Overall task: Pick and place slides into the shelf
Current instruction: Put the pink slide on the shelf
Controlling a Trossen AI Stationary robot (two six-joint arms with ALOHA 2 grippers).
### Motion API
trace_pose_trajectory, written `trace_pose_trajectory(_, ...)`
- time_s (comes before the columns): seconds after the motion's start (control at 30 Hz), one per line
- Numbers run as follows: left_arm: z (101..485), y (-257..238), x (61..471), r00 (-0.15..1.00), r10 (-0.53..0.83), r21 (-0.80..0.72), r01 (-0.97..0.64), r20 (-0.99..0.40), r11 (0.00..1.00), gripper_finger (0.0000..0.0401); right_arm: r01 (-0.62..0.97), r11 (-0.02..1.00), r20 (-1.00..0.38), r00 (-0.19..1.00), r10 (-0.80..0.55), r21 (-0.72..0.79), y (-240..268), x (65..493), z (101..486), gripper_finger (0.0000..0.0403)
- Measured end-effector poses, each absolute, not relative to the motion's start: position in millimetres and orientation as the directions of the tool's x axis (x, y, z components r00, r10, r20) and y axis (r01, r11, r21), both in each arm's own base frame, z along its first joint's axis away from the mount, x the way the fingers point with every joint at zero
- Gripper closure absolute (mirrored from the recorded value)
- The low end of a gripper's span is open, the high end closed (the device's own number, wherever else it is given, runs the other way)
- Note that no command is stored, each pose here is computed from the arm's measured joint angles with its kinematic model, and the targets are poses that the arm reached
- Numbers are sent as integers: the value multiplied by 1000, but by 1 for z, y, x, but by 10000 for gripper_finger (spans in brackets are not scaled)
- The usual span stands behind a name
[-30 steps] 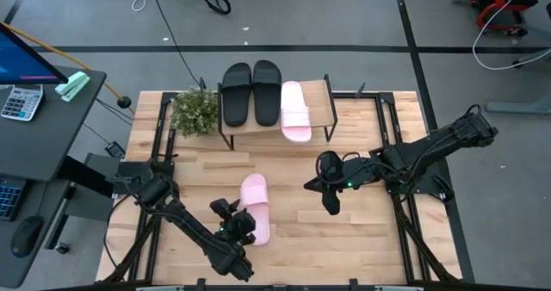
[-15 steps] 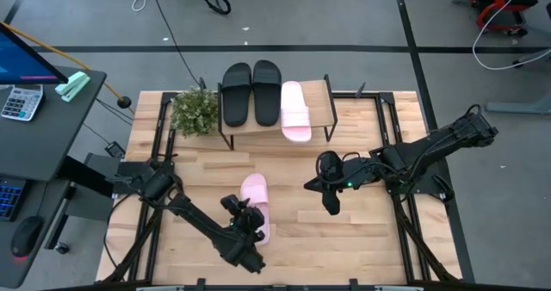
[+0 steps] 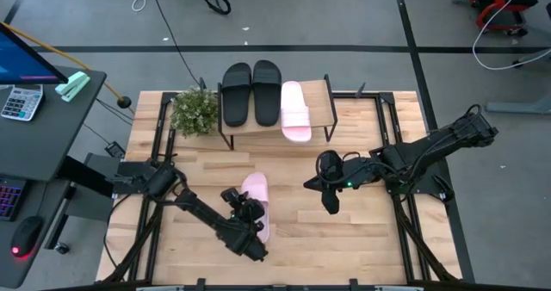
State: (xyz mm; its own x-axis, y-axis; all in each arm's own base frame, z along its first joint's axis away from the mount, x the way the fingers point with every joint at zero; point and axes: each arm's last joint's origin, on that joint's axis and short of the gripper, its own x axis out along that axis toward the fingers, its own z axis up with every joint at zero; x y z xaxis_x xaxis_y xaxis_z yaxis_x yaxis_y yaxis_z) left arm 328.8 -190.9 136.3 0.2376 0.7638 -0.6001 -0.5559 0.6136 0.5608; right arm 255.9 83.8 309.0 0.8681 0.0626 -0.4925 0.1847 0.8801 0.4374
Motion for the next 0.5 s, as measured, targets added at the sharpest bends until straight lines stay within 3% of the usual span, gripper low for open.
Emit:
trace_pose_trajectory(0.23,135,-174,343,229,767,524,-613,-599,592,297,186,880,-492,868,62,438,84,256,309,402)
trace_pose_trajectory(0.43,130,-163,345,216,779,527,-628,-589,572,382,186,879,-492,868,62,438,84,256,309,402)
trace_pose_trajectory(0.5,130,-163,346,217,778,525,-629,-589,573,386,186,879,-492,868,62,439,84,256,309,402)
